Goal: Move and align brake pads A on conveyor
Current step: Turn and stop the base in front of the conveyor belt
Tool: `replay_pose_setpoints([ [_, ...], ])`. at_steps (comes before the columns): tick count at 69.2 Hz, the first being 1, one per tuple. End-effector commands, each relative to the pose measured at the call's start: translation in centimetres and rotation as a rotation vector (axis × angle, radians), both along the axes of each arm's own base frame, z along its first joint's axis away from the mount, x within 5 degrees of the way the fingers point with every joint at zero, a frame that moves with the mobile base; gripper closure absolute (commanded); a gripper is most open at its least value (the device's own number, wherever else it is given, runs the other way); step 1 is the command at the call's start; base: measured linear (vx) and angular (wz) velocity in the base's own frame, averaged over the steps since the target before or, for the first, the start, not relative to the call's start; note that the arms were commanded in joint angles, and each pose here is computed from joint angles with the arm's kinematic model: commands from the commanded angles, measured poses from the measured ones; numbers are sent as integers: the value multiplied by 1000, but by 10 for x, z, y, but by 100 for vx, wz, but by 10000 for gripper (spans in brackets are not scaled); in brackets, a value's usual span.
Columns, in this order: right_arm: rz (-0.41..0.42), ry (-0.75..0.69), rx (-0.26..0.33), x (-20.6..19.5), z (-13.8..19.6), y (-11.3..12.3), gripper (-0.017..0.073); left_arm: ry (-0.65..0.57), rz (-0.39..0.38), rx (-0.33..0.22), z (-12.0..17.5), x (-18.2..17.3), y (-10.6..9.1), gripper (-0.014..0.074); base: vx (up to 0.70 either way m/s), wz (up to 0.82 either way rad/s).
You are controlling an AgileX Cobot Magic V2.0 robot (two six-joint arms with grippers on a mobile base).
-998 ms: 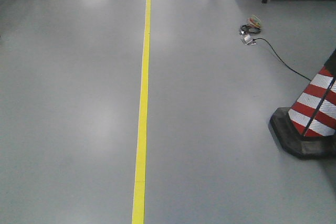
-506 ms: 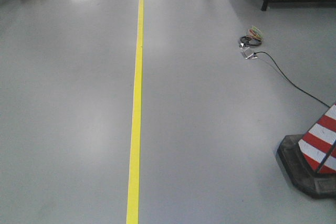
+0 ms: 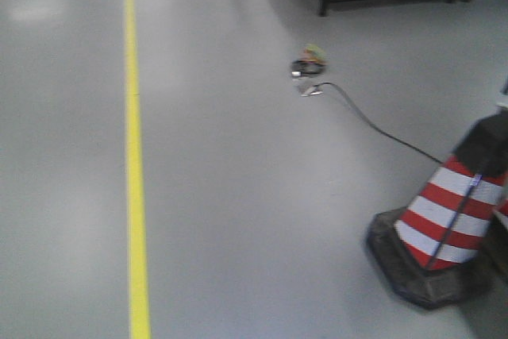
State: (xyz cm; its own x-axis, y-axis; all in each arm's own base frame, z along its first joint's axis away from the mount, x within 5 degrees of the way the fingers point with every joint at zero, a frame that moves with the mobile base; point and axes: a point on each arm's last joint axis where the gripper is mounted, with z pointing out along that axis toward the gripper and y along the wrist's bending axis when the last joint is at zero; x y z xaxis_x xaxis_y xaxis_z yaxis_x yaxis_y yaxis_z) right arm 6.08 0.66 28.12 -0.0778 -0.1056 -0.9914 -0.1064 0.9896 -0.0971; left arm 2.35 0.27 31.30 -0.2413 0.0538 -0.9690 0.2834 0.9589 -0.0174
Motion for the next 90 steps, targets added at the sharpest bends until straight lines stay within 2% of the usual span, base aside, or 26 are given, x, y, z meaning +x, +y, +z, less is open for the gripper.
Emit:
replay_pose_setpoints([
  [1,-13,-125,-1,0,19,-1,564,-99,-15,-32,15,1,-1,599,32,-79],
  [49,-13,-125,-1,0,19,-1,564,-93,-14,-30,15,1,-1,599,27,-95],
  [90,-13,-126,-1,0,19,-1,564,-74,-11,-24,13,1,-1,599,20,-79],
])
